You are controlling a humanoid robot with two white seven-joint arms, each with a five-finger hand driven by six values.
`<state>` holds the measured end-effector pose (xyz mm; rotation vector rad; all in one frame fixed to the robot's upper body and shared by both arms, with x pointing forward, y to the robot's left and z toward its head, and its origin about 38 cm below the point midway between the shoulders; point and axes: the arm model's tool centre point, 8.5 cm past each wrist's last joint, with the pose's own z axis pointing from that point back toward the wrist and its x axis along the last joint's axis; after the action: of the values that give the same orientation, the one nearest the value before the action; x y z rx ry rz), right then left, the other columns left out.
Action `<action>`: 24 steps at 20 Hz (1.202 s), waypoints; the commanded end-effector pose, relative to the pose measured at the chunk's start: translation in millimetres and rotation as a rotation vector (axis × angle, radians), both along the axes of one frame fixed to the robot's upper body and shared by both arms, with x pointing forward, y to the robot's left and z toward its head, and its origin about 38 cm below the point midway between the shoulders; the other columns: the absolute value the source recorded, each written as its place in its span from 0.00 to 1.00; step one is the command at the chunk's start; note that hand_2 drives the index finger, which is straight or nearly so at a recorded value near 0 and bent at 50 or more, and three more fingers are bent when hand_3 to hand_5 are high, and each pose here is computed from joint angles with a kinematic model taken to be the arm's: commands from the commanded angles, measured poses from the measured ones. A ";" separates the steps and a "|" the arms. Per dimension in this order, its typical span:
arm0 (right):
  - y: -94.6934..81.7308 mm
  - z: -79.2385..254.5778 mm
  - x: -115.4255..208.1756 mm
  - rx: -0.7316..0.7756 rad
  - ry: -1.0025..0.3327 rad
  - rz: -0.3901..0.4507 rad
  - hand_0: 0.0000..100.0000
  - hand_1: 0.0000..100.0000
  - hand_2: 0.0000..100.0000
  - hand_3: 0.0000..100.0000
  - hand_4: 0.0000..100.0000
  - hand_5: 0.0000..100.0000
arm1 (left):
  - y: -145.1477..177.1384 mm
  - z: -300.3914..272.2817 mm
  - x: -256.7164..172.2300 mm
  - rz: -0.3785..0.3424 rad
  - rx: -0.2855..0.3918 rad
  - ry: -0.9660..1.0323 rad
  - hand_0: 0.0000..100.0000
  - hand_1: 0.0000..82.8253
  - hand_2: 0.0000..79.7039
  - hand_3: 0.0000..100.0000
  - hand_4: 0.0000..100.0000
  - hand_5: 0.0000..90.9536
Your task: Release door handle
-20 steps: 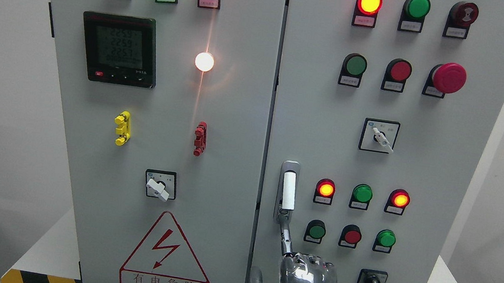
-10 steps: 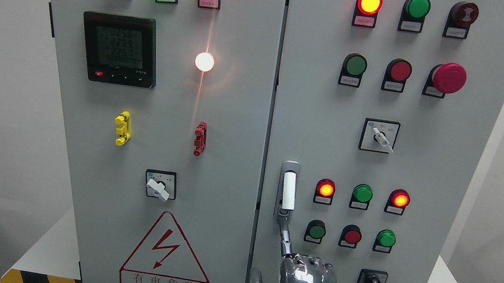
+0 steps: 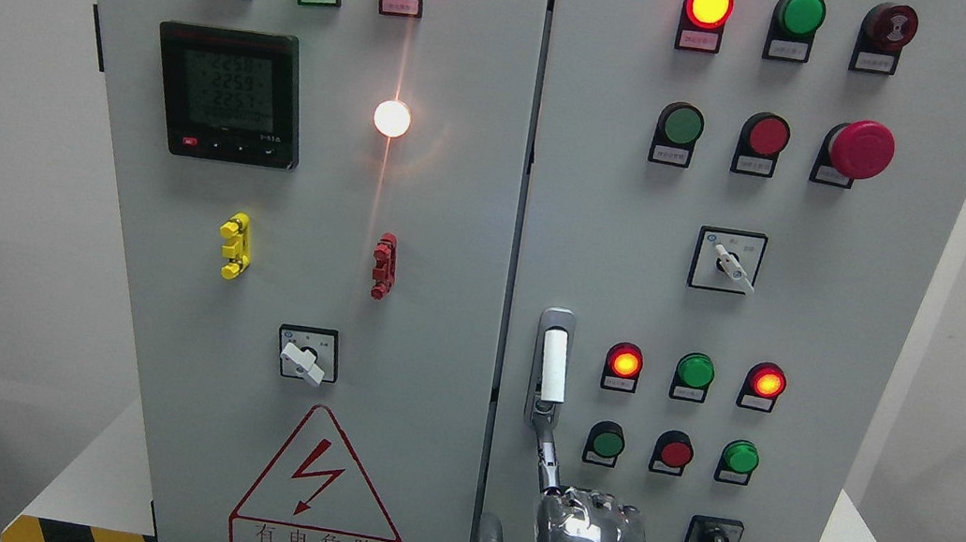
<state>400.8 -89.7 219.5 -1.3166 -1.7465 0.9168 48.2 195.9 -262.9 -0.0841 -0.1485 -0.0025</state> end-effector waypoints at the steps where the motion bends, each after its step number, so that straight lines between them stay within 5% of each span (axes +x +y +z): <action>1: -0.6 9.9 -3.5 0.012 -0.029 0.003 0.45 0.36 0.09 1.00 1.00 1.00 | -0.1 0.0 0.0 0.000 -0.001 0.000 0.12 0.67 0.00 0.00 0.00 0.00; 20: -1.0 21.6 -9.3 0.027 -0.066 0.009 0.45 0.36 0.10 1.00 1.00 1.00 | -0.1 0.0 0.0 0.000 -0.001 0.000 0.12 0.67 0.00 0.00 0.00 0.00; 24: -1.4 23.9 -10.8 0.034 -0.073 0.011 0.45 0.36 0.19 1.00 1.00 1.00 | -0.1 0.0 0.0 0.000 -0.001 0.000 0.12 0.67 0.00 0.00 0.00 0.00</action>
<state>393.4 -90.7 237.4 -1.3326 -1.7992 0.8697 48.1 195.9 -262.9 -0.0841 -0.1482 -0.0025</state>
